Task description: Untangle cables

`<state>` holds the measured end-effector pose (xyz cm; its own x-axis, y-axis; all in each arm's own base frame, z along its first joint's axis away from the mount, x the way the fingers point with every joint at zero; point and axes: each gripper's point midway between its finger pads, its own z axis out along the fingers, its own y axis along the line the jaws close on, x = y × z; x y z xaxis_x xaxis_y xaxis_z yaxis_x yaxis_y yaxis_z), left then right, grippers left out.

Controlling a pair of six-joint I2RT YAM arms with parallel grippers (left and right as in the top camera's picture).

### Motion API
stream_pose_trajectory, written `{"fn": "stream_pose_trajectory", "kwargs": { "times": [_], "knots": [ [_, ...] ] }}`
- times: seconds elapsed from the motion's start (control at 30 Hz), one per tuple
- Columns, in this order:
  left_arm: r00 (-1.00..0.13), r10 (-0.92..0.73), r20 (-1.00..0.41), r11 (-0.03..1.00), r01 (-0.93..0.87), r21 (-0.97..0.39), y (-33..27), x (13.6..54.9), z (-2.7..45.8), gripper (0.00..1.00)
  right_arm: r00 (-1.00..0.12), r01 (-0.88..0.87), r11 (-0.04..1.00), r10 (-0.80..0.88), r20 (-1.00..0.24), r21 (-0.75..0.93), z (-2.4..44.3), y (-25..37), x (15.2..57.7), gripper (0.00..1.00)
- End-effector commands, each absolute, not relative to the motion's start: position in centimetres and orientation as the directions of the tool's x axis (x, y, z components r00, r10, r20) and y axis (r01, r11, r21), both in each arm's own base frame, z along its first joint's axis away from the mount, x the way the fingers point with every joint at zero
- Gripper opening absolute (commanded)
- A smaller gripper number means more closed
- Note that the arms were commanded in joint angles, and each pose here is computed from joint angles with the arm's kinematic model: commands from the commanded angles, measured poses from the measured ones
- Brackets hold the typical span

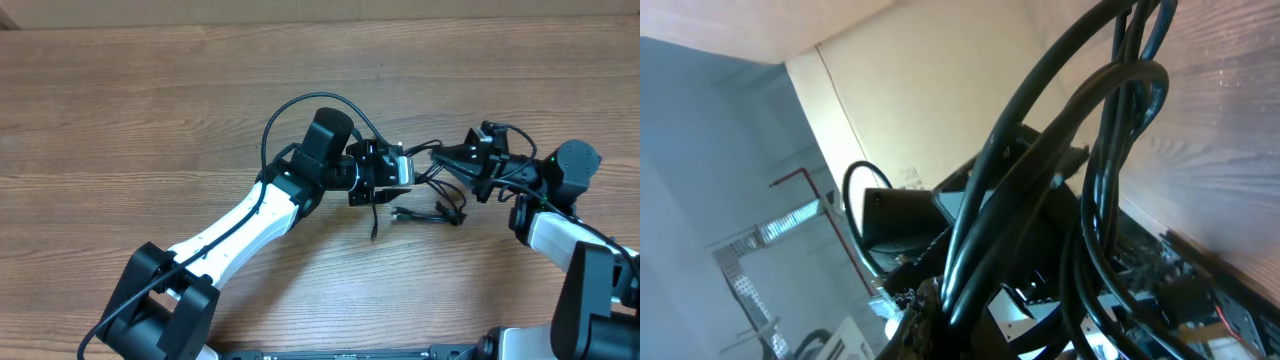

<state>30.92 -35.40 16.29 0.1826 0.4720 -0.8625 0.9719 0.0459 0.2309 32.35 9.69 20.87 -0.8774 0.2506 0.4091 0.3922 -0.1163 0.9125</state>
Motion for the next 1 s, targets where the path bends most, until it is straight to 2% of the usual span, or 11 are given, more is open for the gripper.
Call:
{"fn": "stream_pose_trajectory", "kwargs": {
  "times": [0.0, 0.13, 0.3, 0.47, 0.57, 0.63, 0.7, 0.87, 0.97],
  "knots": [
    [0.180, 0.462, -0.868, 0.031, 0.975, 0.218, -35.74, 30.78, 16.23, 0.51, -0.845, 0.448, -0.139, 0.256, 0.469, 0.883, 21.51, 8.77, 32.33, 0.04],
    [0.180, 0.463, -0.868, 0.033, 0.975, 0.219, -35.71, 30.84, 16.22, 0.48, -0.847, 0.449, -0.134, 0.251, 0.469, 0.883, 21.48, 8.59, 32.15, 0.04],
    [0.195, 0.438, -0.877, 0.006, 0.976, 0.220, -36.18, 30.24, 16.63, 0.50, -0.848, 0.450, -0.132, 0.248, 0.469, 0.883, 21.48, 8.62, 32.11, 0.04],
    [0.195, 0.442, -0.876, 0.010, 0.975, 0.223, -36.16, 30.36, 16.59, 0.47, -0.852, 0.451, -0.124, 0.237, 0.467, 0.884, 21.45, 8.69, 31.87, 0.04],
    [0.199, 0.447, -0.872, 0.016, 0.973, 0.230, -36.11, 30.51, 16.53, 0.38, -0.855, 0.447, -0.120, 0.234, 0.463, 0.886, 21.48, 8.72, 31.78, 0.04],
    [0.197, 0.456, -0.868, 0.026, 0.972, 0.235, -36.02, 30.74, 16.42, 0.24, -0.855, 0.447, -0.120, 0.234, 0.462, 0.887, 21.48, 8.72, 31.78, 0.04],
    [0.197, 0.456, -0.868, 0.025, 0.972, 0.234, -36.03, 30.72, 16.43, 0.20, -0.855, 0.447, -0.119, 0.234, 0.462, 0.887, 21.48, 8.72, 31.77, 0.04],
    [0.197, 0.456, -0.868, 0.026, 0.972, 0.234, -36.03, 30.73, 16.43, 0.33, -0.857, 0.443, -0.118, 0.234, 0.459, 0.889, 21.51, 8.73, 31.77, 0.04],
    [0.197, 0.456, -0.868, 0.026, 0.972, 0.234, -36.03, 30.73, 16.43, 0.52, -0.857, 0.443, -0.118, 0.234, 0.459, 0.889, 21.51, 8.73, 31.77, 0.04]
  ]
}}
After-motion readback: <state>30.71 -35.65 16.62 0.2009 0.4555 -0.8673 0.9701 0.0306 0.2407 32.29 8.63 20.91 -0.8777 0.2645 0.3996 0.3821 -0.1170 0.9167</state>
